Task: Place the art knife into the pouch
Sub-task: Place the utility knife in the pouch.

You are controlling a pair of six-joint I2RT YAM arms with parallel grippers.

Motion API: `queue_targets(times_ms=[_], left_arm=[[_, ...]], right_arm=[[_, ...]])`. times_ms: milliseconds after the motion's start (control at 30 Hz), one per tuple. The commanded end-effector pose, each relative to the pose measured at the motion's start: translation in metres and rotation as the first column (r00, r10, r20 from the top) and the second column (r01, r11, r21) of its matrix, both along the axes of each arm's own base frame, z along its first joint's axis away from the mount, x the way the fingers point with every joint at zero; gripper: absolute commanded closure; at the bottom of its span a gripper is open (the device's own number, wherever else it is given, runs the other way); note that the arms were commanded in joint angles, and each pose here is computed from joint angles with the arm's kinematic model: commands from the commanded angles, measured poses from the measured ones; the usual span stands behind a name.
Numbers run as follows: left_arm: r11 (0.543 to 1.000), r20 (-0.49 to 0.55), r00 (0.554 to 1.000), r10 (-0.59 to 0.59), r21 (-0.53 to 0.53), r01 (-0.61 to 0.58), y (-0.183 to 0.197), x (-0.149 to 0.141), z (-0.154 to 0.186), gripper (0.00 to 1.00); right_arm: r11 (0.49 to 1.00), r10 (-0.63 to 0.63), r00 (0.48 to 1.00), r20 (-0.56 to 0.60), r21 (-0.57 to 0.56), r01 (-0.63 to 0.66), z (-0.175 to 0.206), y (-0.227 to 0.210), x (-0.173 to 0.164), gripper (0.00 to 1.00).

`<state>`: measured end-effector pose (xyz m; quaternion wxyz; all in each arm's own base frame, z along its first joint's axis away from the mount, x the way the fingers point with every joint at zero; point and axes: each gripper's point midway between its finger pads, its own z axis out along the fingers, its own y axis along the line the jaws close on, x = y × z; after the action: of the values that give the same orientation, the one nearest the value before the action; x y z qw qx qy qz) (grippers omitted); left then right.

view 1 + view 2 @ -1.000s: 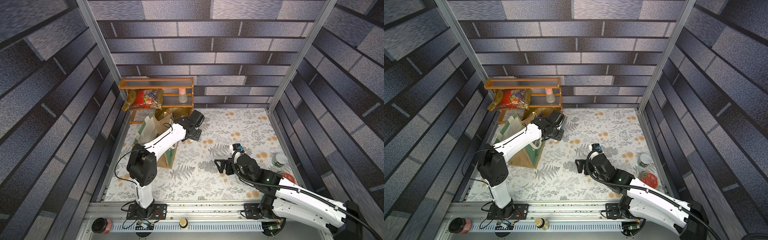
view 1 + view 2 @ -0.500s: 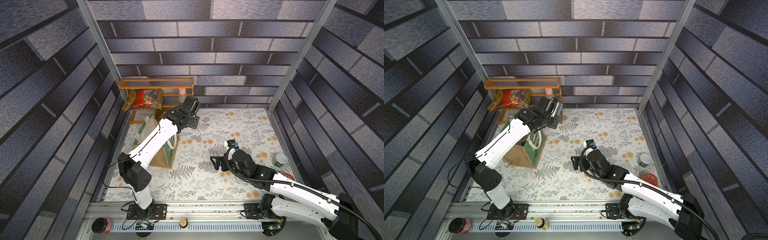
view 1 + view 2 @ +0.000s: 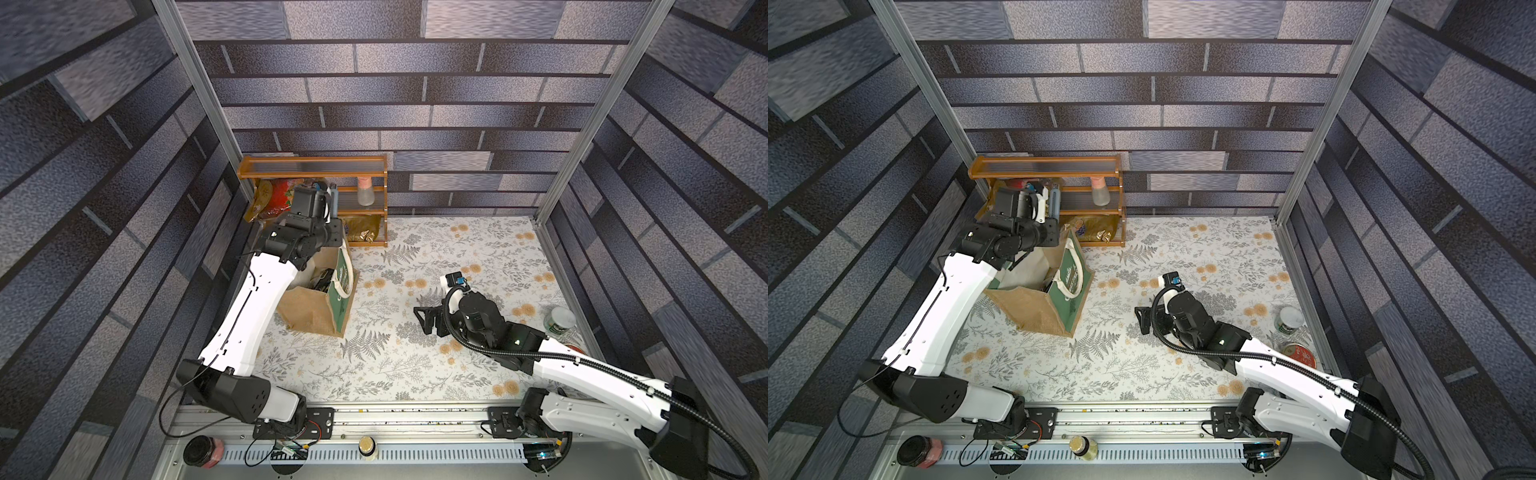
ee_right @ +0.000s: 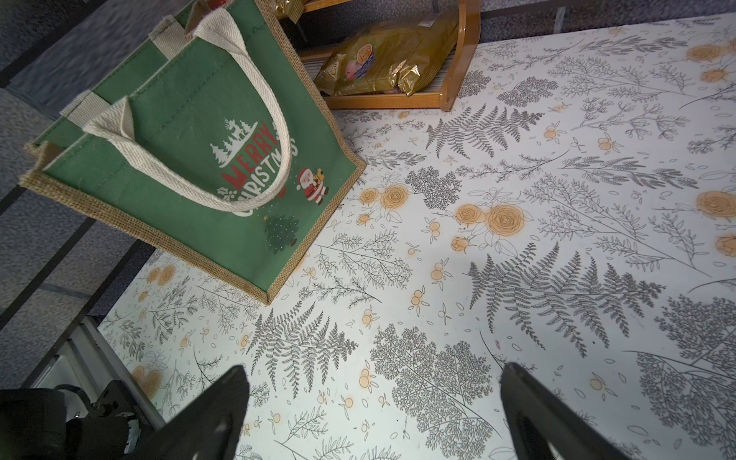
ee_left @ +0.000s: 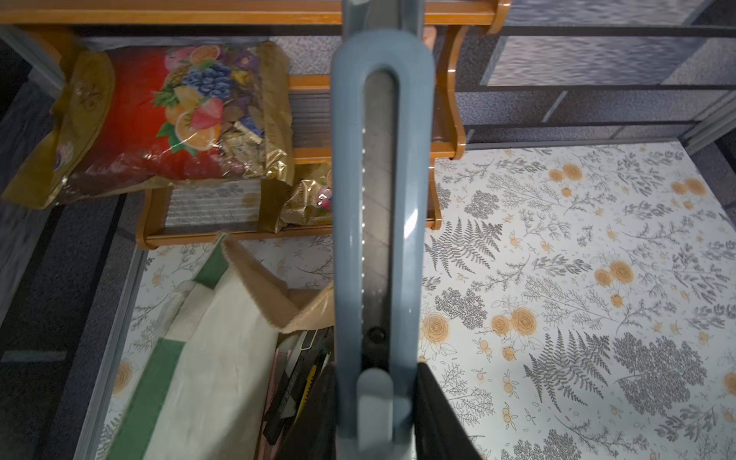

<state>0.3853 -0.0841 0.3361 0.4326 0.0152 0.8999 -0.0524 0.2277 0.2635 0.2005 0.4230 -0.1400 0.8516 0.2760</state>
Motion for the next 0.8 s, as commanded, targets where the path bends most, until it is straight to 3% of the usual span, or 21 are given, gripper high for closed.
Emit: queue_targets(times_ms=[0,233,300,367,433,667,767], left_arm=[[0.996,-0.009,1.0,0.027,-0.089,-0.028,0.006,0.0,-0.015,0.67],[0.985,-0.061,0.992,0.115,-0.123,-0.122,0.037,-0.007,-0.059,0.65],[0.982,-0.08,0.987,0.137,-0.118,-0.146,0.044,-0.009,-0.07,0.59],[0.981,-0.079,0.985,0.154,-0.103,-0.162,0.047,-0.011,-0.074,0.37],[0.98,-0.064,0.985,0.162,-0.103,-0.168,0.049,-0.013,-0.072,0.0],[0.958,0.04,0.96,0.276,-0.09,-0.272,0.076,-0.027,-0.041,0.0],[0.932,0.032,0.936,0.35,-0.114,-0.345,0.1,-0.036,-0.036,0.0]], right_arm=[[1.0,0.014,1.0,0.014,0.009,-0.014,0.011,0.006,0.004,0.0],[1.0,0.016,1.0,-0.004,-0.004,-0.016,0.008,0.01,0.006,0.0],[1.0,0.018,1.0,-0.014,-0.01,-0.018,0.008,0.012,0.007,0.0],[1.0,0.021,1.0,-0.022,-0.021,-0.022,0.009,0.014,0.007,0.0],[0.999,0.013,1.0,-0.027,-0.043,-0.015,0.009,0.014,0.01,0.0],[0.998,0.004,1.0,0.0,-0.066,-0.004,0.023,0.014,0.015,0.0],[0.997,-0.003,1.0,0.001,-0.071,0.003,0.028,0.014,0.018,0.0]])
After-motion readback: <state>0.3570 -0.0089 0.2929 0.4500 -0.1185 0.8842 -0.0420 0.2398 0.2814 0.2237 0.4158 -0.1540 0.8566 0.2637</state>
